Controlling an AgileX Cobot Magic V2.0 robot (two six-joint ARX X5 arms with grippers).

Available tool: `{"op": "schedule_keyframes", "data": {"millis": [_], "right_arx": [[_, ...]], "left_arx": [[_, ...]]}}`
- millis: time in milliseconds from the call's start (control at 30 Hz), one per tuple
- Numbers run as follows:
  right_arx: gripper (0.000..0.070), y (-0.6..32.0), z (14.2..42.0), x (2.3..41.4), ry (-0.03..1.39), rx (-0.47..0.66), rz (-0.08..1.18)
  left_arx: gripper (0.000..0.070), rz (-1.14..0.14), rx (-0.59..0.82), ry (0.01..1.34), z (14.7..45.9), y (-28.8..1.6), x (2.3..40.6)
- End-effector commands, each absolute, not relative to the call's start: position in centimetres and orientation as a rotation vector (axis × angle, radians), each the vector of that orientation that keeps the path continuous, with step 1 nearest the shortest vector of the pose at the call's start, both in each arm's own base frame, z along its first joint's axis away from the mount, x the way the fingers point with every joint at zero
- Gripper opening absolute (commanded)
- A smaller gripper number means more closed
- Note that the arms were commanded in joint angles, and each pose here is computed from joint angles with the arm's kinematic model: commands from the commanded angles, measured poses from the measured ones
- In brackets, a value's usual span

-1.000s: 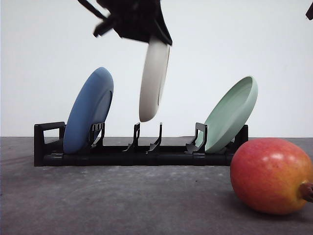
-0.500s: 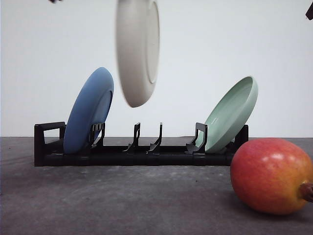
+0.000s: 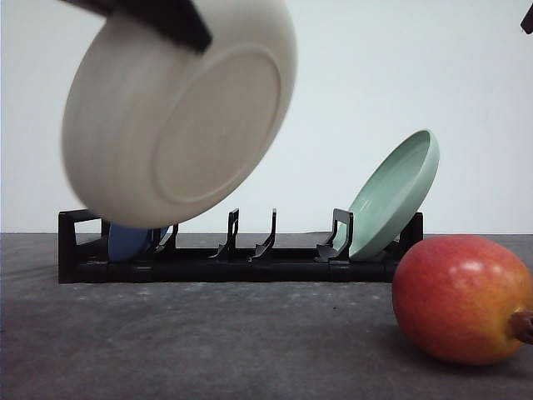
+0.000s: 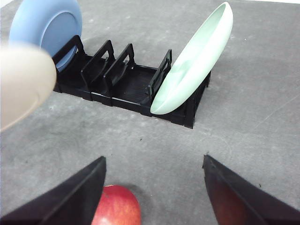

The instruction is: Place pomegranate in white plate

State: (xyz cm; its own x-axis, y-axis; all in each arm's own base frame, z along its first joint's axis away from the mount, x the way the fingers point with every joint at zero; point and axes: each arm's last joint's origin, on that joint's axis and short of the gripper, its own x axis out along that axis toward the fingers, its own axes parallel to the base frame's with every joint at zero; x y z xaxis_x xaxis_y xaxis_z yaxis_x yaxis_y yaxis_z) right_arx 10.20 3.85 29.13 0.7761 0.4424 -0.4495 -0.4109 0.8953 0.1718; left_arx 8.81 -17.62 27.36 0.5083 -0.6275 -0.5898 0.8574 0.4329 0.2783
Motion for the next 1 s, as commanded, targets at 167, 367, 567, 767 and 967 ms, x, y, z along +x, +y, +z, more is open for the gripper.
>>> {"op": "schedule_keyframes", "data": {"millis": [167,367,567,767,967], "right_arx": [[0.0418,3.9,29.6,10.2,0.480,0.059,0.469],[0.0418,3.9,29.6,10.2,0.480,0.058,0.469],[0.0418,3.9,29.6,10.2,0.480,0.058,0.467],[0.0418,3.9,29.6,10.2,0.480,0.058,0.467],[0.0418,3.9,29.6,10.2,0.480,0.058,0.466]], "left_arx": [[0.0003,-0.882,0.975,0.434,24.0,-21.1,8.3],[0.0003,-0.818,1.167,0.490,20.8,-23.5,8.4],[0.0003,-0.828,1.235,0.542,18.8,-24.5,8.4],[0.0033,-0.852,1.259,0.579,17.9,-24.7,8.4],[0.0041,-0.884,1.214,0.609,17.8,-24.7,8.3]]}}
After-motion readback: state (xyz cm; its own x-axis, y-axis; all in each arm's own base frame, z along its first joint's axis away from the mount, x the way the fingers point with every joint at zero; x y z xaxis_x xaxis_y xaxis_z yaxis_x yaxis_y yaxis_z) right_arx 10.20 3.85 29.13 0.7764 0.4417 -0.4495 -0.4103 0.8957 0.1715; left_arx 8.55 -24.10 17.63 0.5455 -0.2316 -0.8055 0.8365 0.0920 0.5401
